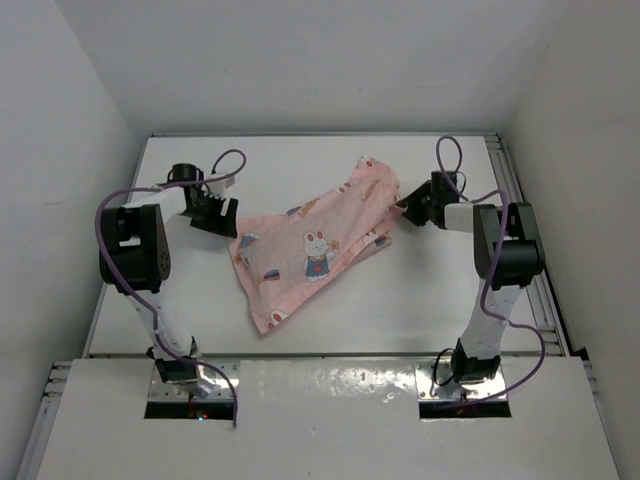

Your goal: Put the pillow into the pillowcase

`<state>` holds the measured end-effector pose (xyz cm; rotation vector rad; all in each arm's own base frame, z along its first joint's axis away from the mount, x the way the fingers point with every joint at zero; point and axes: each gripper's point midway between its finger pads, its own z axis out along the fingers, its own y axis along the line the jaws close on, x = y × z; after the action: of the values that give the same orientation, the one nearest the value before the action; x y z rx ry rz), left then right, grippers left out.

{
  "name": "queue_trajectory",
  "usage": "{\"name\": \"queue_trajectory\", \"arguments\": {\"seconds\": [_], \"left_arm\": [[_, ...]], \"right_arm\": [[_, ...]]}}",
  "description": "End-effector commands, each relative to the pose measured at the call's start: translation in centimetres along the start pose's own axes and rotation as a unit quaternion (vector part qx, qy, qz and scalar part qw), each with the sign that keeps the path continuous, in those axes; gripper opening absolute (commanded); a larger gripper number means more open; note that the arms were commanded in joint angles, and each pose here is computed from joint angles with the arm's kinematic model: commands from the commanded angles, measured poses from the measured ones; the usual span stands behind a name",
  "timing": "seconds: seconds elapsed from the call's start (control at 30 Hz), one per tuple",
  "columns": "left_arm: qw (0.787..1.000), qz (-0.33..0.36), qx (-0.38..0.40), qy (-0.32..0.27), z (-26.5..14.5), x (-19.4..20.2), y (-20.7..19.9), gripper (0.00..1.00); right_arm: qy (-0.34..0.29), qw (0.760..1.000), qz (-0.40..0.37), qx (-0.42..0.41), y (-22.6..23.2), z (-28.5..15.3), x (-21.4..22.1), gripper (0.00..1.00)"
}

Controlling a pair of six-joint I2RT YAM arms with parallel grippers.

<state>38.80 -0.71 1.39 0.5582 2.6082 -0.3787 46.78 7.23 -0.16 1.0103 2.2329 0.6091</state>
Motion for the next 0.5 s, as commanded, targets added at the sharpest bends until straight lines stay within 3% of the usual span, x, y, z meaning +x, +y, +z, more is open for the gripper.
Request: {"name": "queue_trajectory", "arguments": {"seconds": [0.0, 0.07, 0.13, 0.27, 0.3, 0.47], "left_arm": [[0.999, -0.041, 0.031, -0.01, 1.6, -0.5, -0.2, 0.72], [0.998, -0.046, 0.038, -0.008, 1.8, -0.4, -0.5, 0.69], [0.998, -0.045, 0.039, -0.004, 2.1, 0.0, -0.7, 0.55], [0.998, -0.042, 0.053, 0.004, 2.6, 0.4, -1.3, 0.14], [0.997, -0.043, 0.057, 0.003, 2.6, 0.4, -1.4, 0.0], [0.999, -0.031, 0.045, -0.001, 2.6, 0.1, -0.8, 0.0]], "right_arm": [[0.033, 0.997, 0.041, 0.054, -4.0, 0.8, 3.5, 0.4], [0.029, 0.996, 0.06, 0.059, -4.7, 0.8, 3.7, 0.33], [0.028, 0.995, 0.077, 0.064, -5.2, 0.9, 4.0, 0.24], [0.023, 0.993, 0.093, 0.064, -5.6, 1.1, 4.1, 0.0], [0.02, 0.993, 0.097, 0.063, -5.7, 1.0, 4.0, 0.0], [-0.03, 0.992, 0.119, 0.028, -6.1, -1.1, 2.8, 0.0]]}}
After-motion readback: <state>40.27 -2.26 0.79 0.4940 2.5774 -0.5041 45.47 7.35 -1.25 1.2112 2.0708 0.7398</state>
